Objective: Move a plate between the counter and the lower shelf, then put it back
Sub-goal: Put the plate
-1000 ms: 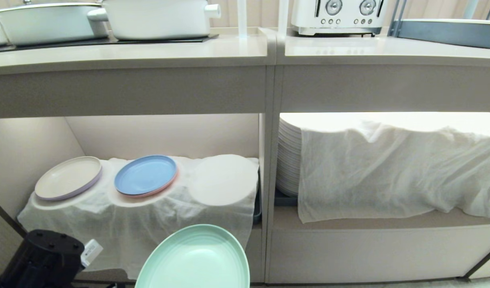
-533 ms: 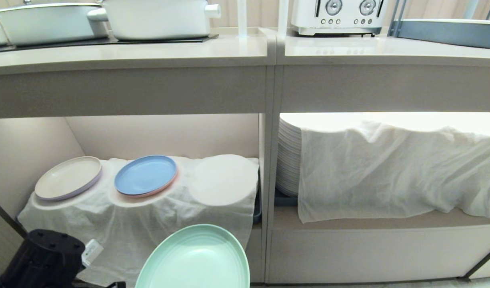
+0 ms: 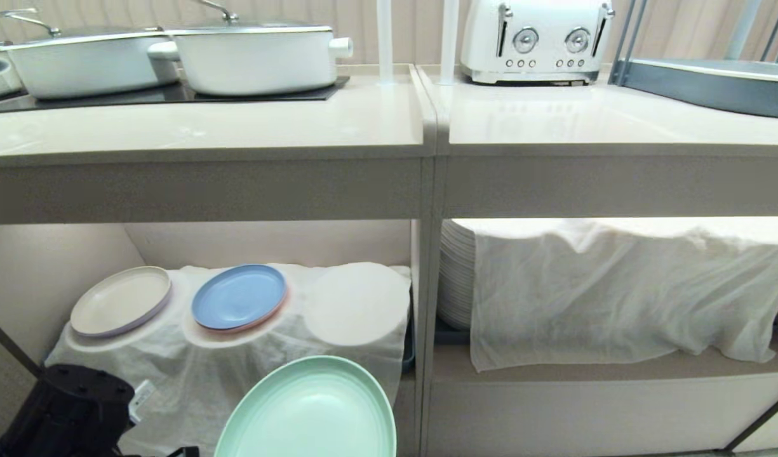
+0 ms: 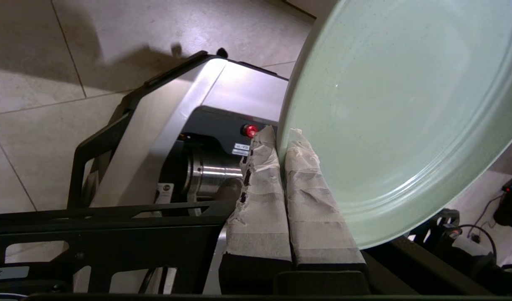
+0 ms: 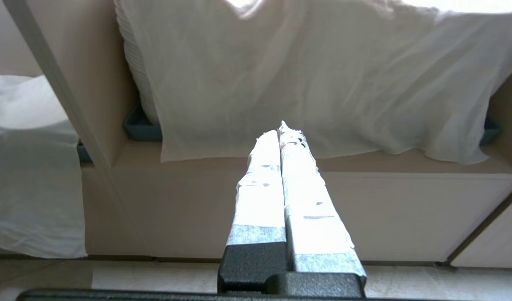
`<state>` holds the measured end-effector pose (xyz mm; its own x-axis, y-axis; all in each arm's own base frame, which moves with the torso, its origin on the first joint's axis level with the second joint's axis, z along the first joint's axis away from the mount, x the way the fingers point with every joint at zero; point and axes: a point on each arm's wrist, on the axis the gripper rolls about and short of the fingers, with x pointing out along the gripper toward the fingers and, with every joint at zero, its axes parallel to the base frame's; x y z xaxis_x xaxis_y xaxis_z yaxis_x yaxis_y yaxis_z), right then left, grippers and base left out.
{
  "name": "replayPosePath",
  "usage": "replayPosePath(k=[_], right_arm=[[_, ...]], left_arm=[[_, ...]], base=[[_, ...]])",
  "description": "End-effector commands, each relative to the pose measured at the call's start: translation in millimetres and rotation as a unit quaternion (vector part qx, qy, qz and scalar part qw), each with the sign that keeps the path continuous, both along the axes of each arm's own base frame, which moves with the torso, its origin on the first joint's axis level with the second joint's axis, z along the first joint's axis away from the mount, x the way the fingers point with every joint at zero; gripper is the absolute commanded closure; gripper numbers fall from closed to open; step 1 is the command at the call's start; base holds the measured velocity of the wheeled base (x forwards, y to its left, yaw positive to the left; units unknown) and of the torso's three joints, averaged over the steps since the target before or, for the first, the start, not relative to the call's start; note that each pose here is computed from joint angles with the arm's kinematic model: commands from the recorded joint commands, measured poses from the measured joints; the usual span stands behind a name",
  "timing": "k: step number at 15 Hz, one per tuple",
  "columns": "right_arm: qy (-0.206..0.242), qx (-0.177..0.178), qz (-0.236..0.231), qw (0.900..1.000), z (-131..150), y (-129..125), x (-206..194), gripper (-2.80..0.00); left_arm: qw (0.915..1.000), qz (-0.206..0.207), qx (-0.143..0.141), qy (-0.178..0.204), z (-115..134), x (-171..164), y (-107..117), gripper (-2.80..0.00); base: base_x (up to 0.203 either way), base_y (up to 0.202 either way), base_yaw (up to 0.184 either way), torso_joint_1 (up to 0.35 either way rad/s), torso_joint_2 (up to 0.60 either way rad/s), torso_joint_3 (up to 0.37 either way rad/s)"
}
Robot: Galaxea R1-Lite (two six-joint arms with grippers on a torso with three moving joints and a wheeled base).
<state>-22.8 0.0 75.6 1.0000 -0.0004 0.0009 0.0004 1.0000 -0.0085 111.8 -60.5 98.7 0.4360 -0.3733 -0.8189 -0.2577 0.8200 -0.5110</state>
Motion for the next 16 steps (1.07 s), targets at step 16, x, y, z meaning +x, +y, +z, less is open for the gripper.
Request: replayPosePath(k=[16], right_arm=[[0.0,0.0,0.0,1.0,-0.1,0.0,0.0,0.0]], left_arm=[[1.0,0.008,-0.003,0.0,0.3,1.1,1.2,0.0]], base=[[0.0,0.0,0.0,0.205,-0.49,-0.284]])
